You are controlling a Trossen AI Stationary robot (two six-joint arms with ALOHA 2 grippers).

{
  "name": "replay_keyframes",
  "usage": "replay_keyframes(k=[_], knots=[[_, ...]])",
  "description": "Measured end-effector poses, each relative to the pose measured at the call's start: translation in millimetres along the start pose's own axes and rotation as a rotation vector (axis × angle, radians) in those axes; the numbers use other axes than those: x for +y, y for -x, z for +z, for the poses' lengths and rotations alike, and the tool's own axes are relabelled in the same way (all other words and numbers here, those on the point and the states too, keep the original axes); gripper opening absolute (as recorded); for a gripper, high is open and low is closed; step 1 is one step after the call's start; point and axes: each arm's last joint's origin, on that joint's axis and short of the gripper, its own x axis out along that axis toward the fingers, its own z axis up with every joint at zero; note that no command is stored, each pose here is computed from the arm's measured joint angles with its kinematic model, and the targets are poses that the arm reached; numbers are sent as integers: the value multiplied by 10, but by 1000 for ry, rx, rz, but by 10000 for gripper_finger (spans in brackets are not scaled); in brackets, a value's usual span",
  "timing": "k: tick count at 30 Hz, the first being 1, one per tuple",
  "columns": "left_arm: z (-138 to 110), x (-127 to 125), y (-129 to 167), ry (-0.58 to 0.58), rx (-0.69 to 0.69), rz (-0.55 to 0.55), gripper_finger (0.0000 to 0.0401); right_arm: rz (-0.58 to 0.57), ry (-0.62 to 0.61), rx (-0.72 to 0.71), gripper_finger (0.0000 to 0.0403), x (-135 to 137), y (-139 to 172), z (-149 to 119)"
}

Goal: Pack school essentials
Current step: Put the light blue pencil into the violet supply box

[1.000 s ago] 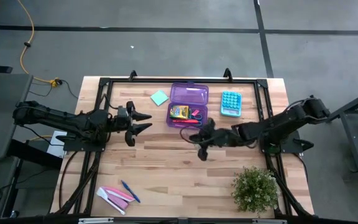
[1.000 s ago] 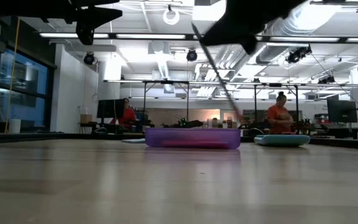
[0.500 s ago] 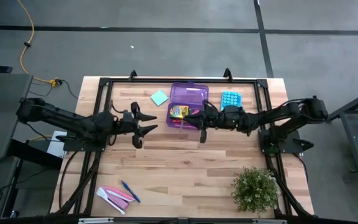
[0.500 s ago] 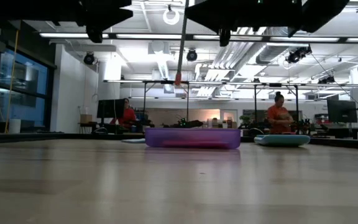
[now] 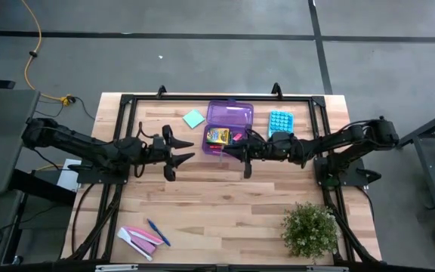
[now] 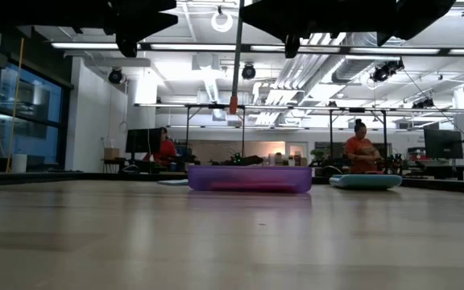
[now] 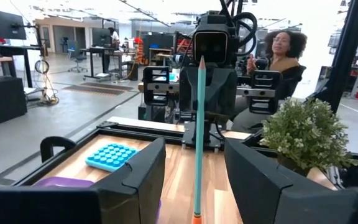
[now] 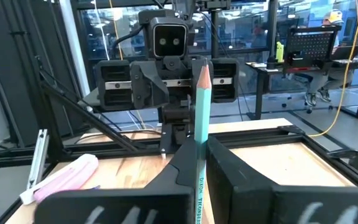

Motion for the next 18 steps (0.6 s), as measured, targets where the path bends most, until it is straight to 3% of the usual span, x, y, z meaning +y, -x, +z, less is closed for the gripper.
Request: replay_keyframes(k=[7,9,14,18], knots=[[1,1,-1,-1,-1,0,156,-7,23,7,0,-2,0,-7],[1,1,-1,-1,-1,0,156,-59,20,15,0,-16,0,-15],[3,1,0,-1,-2,0,156,-258,114,196,0,-71,-77,8],[6,1,0,0,-5,1,156,-328,177,354,0,-84,-187,112]])
